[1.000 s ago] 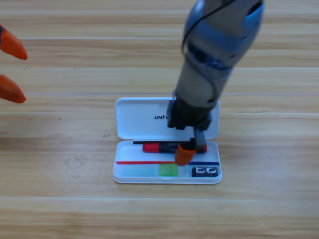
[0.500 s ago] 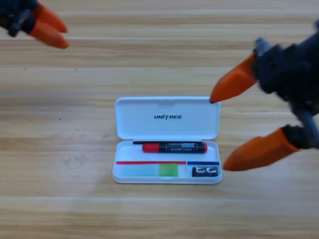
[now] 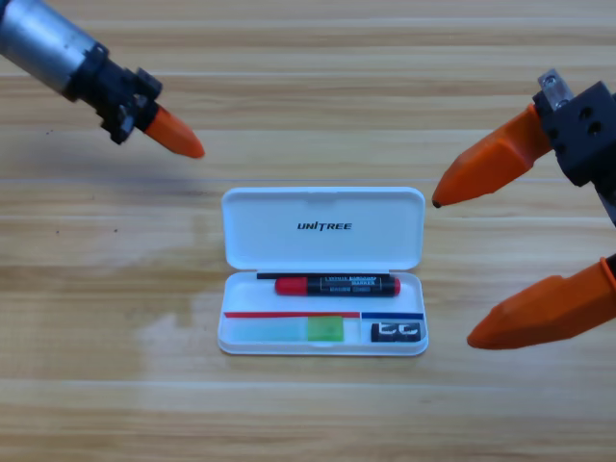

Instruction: Clean up eraser and pencils

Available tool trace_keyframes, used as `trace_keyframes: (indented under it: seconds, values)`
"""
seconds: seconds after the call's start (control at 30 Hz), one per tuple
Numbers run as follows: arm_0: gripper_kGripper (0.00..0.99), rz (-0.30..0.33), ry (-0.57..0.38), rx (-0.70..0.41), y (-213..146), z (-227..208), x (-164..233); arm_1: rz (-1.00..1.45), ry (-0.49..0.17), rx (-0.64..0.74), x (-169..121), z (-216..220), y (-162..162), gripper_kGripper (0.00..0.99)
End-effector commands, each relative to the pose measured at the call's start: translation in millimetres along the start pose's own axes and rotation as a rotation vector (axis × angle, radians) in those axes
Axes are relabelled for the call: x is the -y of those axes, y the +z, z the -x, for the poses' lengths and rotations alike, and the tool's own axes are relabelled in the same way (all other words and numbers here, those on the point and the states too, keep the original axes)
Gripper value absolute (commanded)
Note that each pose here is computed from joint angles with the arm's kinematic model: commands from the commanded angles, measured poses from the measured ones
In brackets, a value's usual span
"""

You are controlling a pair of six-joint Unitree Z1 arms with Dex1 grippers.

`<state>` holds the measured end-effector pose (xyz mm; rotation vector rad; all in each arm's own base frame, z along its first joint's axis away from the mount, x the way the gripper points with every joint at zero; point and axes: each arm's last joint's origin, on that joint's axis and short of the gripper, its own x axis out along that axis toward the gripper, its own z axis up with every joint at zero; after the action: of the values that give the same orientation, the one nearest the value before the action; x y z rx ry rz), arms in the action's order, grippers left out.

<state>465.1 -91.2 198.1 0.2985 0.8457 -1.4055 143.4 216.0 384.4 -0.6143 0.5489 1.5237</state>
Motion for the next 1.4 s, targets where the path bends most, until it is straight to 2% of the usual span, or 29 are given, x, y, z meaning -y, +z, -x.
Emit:
trace_keyframes:
  seconds: [0.03,0.43,0.93,1.4]
  values:
    - [0.0,0.049,-0.202,-0.043,-10,-69,-16,-0.041,0.013,-0.008,0,-3,-15,0.99]
    - [0.0,0.038,-0.315,-0.06,12,-108,10,-0.048,0.01,-0.011,2,-6,-17,0.99]
    - [0.0,-0.004,-0.334,-0.075,43,-91,56,-0.066,0.019,-0.023,9,-14,-16,0.99]
    - [0.0,-0.04,-0.385,-0.148,30,-118,76,-0.068,0.024,-0.021,9,-15,-15,0.99]
